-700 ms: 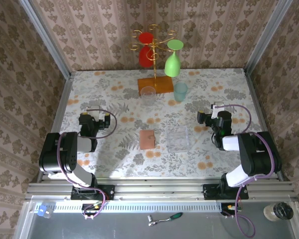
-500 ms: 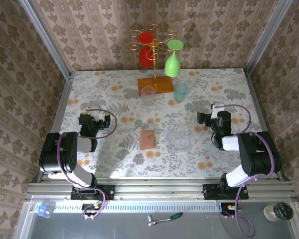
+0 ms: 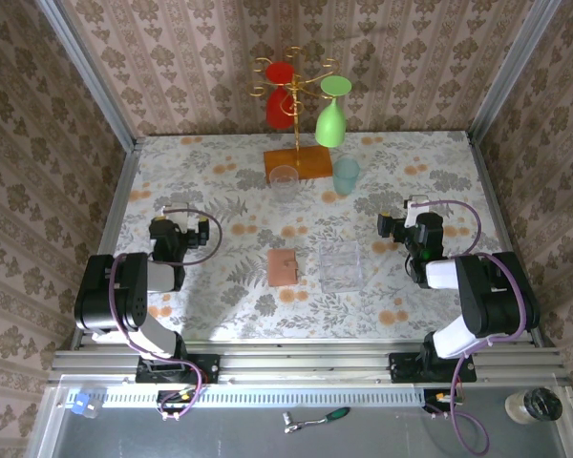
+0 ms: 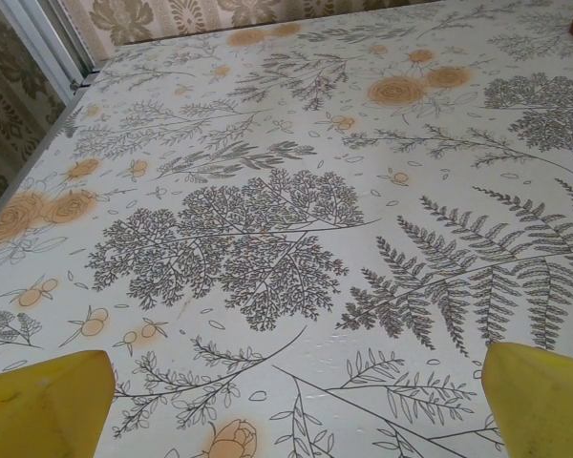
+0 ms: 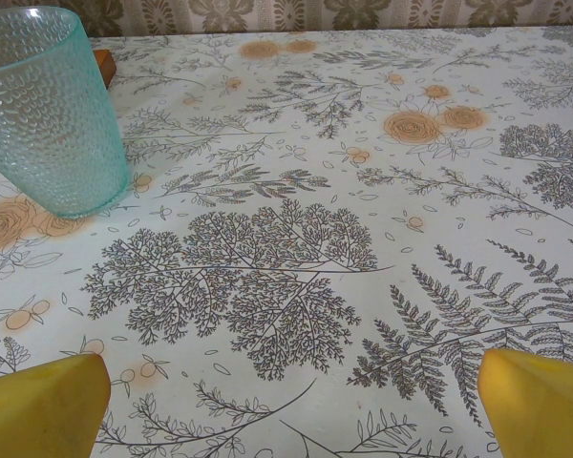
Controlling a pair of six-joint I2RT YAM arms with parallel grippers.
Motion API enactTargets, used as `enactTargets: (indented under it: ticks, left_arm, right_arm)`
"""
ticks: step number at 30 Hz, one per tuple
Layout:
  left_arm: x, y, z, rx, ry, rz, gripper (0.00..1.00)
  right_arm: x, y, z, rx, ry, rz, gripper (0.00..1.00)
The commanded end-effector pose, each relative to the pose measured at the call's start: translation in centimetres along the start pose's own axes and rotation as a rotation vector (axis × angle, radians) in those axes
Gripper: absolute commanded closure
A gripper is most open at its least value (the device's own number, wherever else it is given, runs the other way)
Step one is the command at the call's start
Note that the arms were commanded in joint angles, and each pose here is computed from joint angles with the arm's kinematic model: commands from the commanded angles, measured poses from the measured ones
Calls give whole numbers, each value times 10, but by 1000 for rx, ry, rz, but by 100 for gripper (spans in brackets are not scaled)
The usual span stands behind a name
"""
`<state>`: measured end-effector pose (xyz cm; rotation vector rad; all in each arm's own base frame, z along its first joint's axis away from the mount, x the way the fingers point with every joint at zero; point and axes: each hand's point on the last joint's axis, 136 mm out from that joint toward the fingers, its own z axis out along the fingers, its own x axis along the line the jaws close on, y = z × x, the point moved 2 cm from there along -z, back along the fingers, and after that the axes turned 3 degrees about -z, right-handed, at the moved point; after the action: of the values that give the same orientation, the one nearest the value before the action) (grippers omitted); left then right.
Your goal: Take the credit cards out of the card holder
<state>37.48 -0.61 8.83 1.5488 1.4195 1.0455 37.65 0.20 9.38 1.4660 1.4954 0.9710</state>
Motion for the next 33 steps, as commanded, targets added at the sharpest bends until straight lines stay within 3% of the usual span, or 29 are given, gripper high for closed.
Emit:
enactTargets:
  ticks: [1, 11, 22, 28, 33]
  left_arm:
    - [4, 15, 2, -37, 14, -23, 0]
    - [5, 17, -1, -44, 30, -18, 0]
    - [1, 44, -17, -52, 118, 43, 0]
    - [-7, 55, -25, 74, 188, 85, 0]
    - [-30, 60, -38, 124, 126, 103, 0]
  right_arm:
    - [-4, 11, 1, -25, -22, 3, 0]
    - [-5, 13, 1, -19, -28, 2, 0]
    - [-3, 46, -10, 51, -21, 5, 0]
    - [2, 50, -28, 132, 4, 72, 1]
    - [12, 47, -44, 209, 38, 148, 3]
